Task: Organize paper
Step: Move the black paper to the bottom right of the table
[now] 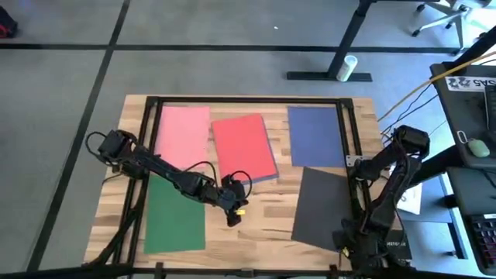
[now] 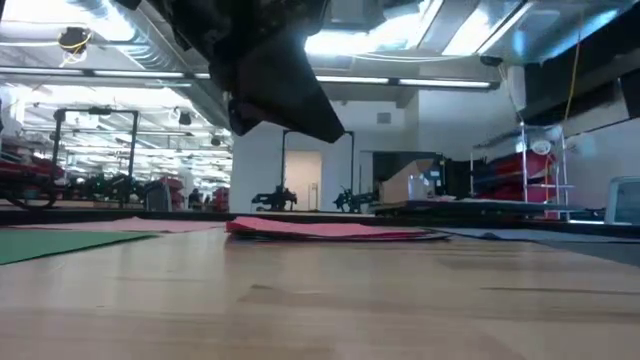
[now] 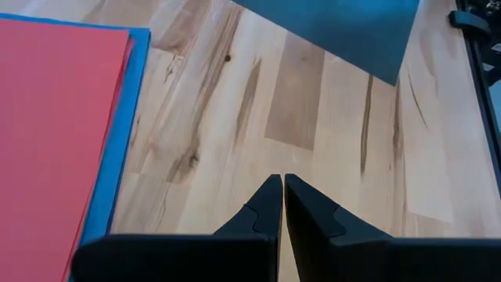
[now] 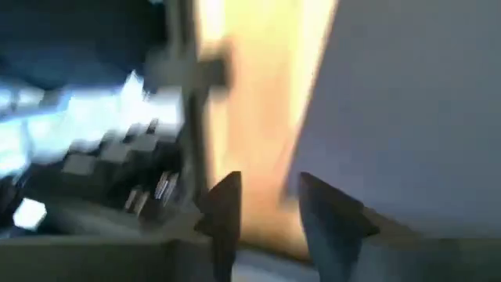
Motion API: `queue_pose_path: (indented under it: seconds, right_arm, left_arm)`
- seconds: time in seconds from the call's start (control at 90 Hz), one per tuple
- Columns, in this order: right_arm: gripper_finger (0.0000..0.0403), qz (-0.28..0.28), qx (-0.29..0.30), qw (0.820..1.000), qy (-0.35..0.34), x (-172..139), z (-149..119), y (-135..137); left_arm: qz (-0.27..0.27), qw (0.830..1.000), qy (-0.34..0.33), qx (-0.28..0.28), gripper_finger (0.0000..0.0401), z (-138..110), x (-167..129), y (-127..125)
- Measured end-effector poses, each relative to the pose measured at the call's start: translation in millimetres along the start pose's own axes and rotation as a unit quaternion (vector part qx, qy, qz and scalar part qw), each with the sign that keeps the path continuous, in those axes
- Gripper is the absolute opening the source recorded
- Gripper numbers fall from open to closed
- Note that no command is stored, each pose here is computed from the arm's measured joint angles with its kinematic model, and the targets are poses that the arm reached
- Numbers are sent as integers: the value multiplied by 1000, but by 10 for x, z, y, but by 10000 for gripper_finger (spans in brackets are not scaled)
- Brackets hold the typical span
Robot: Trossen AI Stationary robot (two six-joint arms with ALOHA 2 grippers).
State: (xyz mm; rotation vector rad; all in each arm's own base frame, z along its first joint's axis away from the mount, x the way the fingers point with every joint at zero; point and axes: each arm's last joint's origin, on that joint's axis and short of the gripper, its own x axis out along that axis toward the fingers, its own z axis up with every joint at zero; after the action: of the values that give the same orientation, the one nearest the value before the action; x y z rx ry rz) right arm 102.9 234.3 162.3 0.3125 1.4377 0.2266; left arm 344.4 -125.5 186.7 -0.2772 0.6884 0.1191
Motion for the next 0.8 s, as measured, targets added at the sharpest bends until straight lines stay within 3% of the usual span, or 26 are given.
queue_pose_path:
  seconds: [0.089,0.233,0.411,0.622,0.8]
  right_arm:
    - [12,-64,-16,997,-49,-12,123,-132]
    - [8,-161,7,980,-119,-56,361,-362]
    - [2,-263,60,941,-205,-145,654,-646]
    - [0,-358,173,893,-208,-240,802,-1066]
    - [0,-376,228,879,-185,-169,790,-1355]
  left_arm:
    - [0,1000,0,-6,0,0,0,0]
    - [1,999,2,-32,0,-4,0,2]
    - [1,998,2,-55,0,-4,0,2]
    - [0,997,2,-79,0,-9,-3,-6]
    - [-1,997,3,-79,0,-18,-8,-21]
